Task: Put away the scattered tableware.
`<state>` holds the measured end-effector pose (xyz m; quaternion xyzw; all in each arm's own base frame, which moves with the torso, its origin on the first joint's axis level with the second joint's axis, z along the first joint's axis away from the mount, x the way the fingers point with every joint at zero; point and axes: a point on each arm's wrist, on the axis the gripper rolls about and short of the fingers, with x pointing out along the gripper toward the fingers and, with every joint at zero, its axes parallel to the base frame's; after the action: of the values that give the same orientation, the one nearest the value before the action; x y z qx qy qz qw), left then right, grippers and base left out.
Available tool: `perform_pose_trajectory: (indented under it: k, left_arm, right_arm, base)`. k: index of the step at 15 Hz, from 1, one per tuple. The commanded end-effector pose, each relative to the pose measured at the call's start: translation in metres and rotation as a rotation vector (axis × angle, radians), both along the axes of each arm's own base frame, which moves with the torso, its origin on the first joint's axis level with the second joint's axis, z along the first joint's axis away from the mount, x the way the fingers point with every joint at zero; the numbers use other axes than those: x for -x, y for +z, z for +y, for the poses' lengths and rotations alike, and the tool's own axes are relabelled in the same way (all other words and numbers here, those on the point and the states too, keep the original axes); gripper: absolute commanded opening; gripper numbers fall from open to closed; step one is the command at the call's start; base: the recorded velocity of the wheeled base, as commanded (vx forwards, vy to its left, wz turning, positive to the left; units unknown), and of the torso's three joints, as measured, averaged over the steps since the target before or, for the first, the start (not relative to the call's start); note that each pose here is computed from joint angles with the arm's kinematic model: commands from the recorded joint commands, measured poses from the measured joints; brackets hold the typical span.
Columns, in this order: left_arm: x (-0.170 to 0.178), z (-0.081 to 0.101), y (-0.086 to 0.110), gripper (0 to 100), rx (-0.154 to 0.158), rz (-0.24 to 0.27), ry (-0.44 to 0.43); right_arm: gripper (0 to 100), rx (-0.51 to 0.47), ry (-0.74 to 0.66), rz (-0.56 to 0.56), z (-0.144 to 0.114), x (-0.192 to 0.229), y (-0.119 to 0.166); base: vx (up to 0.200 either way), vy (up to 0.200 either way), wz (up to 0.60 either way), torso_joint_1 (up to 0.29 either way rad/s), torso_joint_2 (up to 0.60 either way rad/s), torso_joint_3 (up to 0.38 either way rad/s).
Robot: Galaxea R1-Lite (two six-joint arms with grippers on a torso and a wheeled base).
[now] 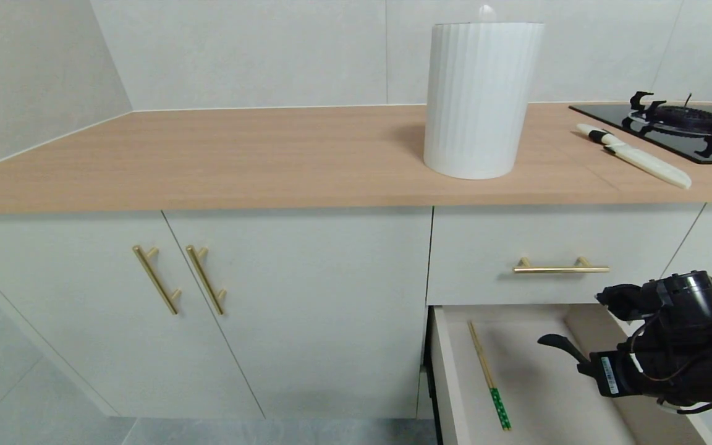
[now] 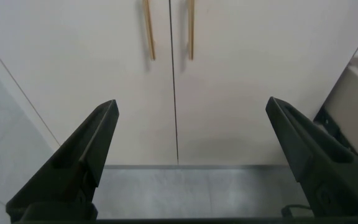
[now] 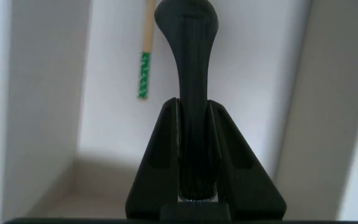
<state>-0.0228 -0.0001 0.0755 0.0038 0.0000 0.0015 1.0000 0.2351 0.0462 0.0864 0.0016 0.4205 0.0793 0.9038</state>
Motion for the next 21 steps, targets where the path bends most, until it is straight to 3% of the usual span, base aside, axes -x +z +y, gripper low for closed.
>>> perform_pose_trajectory:
  k: [1, 9, 12, 16, 21]
  left_arm:
    - [0.000, 0.000, 0.000, 100, 0.000, 0.000, 0.000]
    - [0.000, 0.000, 0.000, 100, 0.000, 0.000, 0.000]
    - [0.000, 0.000, 0.000, 100, 0.000, 0.000, 0.002]
    - [0.000, 0.000, 0.000, 100, 0.000, 0.000, 0.000]
    - [0.000, 0.000, 0.000, 100, 0.000, 0.000, 0.000]
  right_arm:
    - [0, 0.001, 0.002, 0.013, 0.000, 0.000, -0.003]
    - [0, 0.006, 0.020, 0.018, 0.007, -0.006, -0.012]
    - [0, 0.108, -0.035, 0.069, 0.014, -0.021, -0.047]
    - [0, 0.090, -0.055, 0.032, 0.020, -0.042, -0.093]
    - [0, 0.085, -0.053, 0.027, 0.021, -0.046, -0.114]
  base:
    - [0.000, 0.000, 0.00, -0.100, 0.44, 0.349]
    - [0.000, 0.000, 0.00, -0.012, 0.08, 0.059]
    - [0.000, 0.000, 0.00, 0.000, 0.00, 0.000]
    - [0.000, 0.000, 0.00, 0.000, 0.00, 0.000]
    - [0.000, 0.000, 0.00, 0.000, 0.00, 0.000]
